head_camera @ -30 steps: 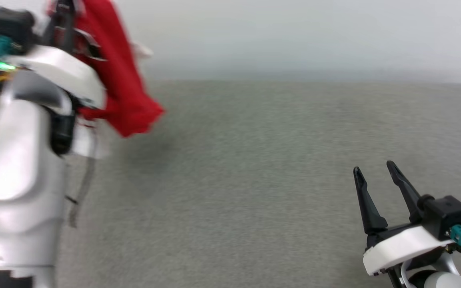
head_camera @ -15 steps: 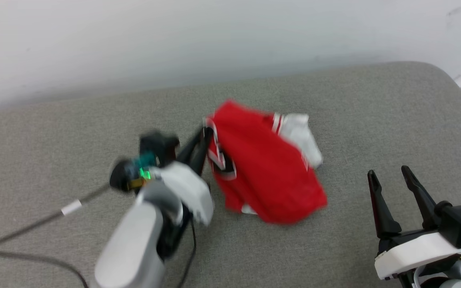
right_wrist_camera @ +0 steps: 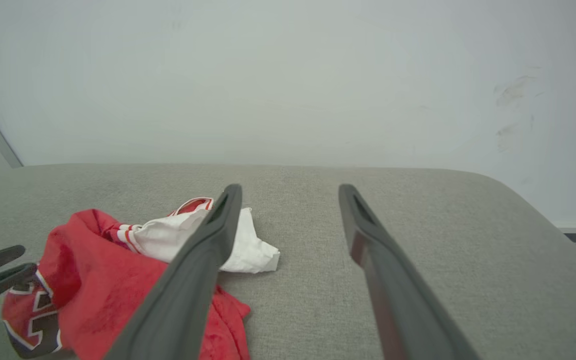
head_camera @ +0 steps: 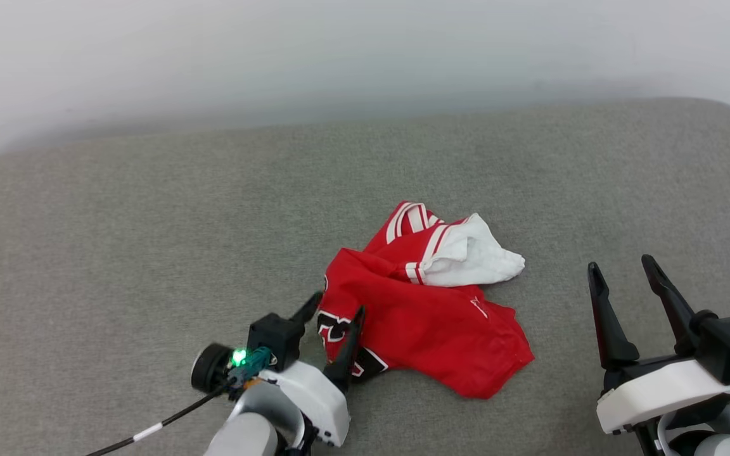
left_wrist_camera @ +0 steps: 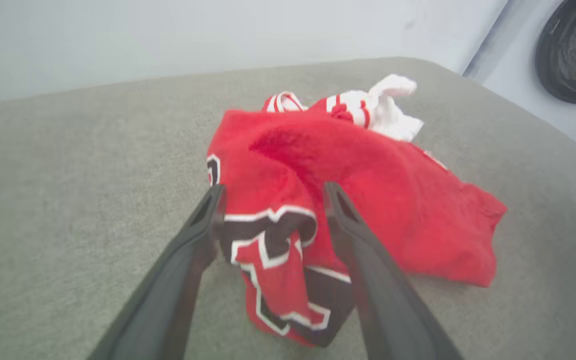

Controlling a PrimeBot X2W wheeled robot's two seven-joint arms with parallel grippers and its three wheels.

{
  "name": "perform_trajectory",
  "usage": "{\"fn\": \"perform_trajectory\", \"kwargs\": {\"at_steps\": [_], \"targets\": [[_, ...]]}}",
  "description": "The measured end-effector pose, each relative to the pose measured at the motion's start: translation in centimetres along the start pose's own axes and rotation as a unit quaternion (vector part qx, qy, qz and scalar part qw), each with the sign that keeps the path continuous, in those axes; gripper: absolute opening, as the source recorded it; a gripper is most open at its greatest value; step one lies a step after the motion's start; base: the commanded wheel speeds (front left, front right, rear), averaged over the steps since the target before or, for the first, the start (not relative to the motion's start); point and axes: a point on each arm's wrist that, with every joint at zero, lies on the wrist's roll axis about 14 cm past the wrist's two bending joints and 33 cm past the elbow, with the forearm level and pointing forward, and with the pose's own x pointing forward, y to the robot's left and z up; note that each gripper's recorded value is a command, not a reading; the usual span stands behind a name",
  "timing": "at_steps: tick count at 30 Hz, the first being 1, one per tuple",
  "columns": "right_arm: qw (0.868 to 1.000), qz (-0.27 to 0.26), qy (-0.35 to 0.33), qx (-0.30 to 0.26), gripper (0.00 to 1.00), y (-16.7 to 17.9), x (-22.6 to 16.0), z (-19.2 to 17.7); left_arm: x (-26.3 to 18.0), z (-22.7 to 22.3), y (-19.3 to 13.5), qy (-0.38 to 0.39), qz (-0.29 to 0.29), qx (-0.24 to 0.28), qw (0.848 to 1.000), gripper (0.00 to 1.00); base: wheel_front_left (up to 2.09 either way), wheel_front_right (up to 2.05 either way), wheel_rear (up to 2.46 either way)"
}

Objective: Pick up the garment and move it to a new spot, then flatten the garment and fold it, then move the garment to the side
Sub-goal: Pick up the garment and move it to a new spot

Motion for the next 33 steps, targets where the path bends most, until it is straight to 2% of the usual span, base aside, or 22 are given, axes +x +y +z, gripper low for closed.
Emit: {"fn": "perform_trajectory", "kwargs": {"at_steps": [6,12,17,20,33], "targets": [[1.0,0.008,-0.014,-0.006,1.0,0.5,-0.2,1.3,-1.4,7.2,1.1,-0.136,0.032,0.03,0.99,1.0,0.0,0.0,0.0],[1.0,0.018,-0.022,-0.01,1.0,1.2,-0.5,2.1,-4.6,11.2,5.6,-0.205,0.127,0.036,0.97,1.0,0.0,0.0,0.0],[0.999,0.028,-0.015,-0.012,1.0,1.9,-1.1,2.0,-8.2,10.3,10.0,-0.2,0.212,0.037,0.956,1.0,0.0,0.0,0.0],[0.999,0.032,-0.01,-0.012,1.0,2.2,-1.5,1.8,-10.2,9.1,11.9,-0.185,0.244,0.041,0.951,1.0,0.0,0.0,0.0],[1.0,0.029,-0.003,-0.006,1.0,2.0,-2.7,1.4,-11.3,7.7,10.8,-0.156,0.229,0.053,0.959,1.0,0.0,0.0,0.0]]}}
